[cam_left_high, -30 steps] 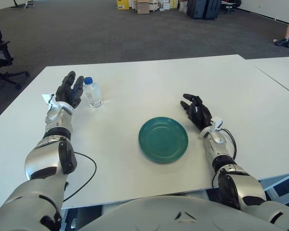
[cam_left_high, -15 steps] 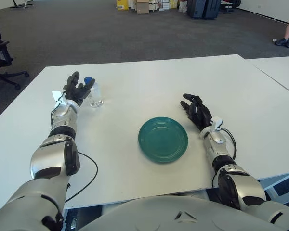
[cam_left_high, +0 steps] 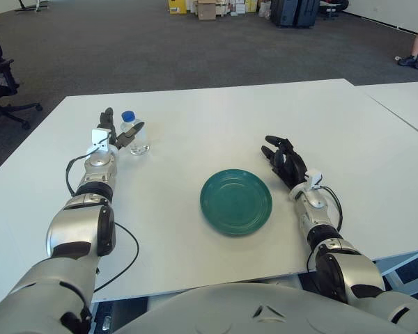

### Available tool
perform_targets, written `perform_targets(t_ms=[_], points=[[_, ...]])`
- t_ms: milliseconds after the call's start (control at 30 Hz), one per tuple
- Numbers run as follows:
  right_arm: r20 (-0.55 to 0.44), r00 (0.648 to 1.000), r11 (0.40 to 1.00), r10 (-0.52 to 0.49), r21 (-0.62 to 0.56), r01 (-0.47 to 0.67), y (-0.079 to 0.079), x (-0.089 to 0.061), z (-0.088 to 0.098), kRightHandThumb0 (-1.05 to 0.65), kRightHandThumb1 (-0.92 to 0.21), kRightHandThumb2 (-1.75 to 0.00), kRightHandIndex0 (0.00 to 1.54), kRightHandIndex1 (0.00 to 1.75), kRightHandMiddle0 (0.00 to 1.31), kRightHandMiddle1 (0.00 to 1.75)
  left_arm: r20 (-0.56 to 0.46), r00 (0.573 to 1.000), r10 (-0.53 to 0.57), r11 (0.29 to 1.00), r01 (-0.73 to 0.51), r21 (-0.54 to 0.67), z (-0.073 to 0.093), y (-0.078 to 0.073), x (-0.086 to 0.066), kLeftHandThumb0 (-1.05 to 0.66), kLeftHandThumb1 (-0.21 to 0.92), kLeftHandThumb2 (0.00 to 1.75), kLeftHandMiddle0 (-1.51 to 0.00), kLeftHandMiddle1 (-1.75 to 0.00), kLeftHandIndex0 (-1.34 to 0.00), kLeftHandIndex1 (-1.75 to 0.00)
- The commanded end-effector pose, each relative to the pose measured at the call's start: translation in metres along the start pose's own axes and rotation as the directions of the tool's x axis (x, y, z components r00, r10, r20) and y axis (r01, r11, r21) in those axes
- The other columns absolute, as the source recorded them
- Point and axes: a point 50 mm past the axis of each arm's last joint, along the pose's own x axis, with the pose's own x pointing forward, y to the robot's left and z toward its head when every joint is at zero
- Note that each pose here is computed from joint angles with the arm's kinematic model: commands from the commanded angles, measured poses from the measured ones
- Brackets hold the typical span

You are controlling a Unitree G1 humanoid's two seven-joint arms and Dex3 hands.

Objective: Put the bottle into the plate.

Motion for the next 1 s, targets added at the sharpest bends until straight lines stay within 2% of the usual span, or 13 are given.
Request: perform_targets(t_ms=[0,300,967], points=[[-0.066,0.998,1.0,-0.007,0.016,0.008,-0.0015,-0.0093,-0.0128,-0.59,-0.92,-0.79,0.33,0.0,0.01,0.95,0.019,0.999,0.027,0.997,-0.028,0.073,0.0077,0.004,0.0035,-0.84,0.81,0.01,-0.12,0.0,0.0,-0.25],[-0.071,0.997,1.0,0.01,0.015,-0.009,-0.0026,-0.0102,-0.013,-0.61,-0.92,-0.79,0.32,0.0,0.0,0.95,0.003,0.998,0.061,0.982,-0.061,0.179,0.0038,0.0057,0.0029,-0.94,0.82,0.02,-0.1,0.0,0.0,-0.24],[-0.072,0.997,1.0,0.008,0.019,-0.007,-0.0046,-0.0116,-0.0137,-0.59,-0.92,-0.8,0.33,0.01,0.0,0.92,-0.02,0.998,0.055,0.981,-0.05,0.186,-0.0001,0.003,0.002,-1.01,0.84,0.02,-0.11,-0.01,0.0,-0.26]])
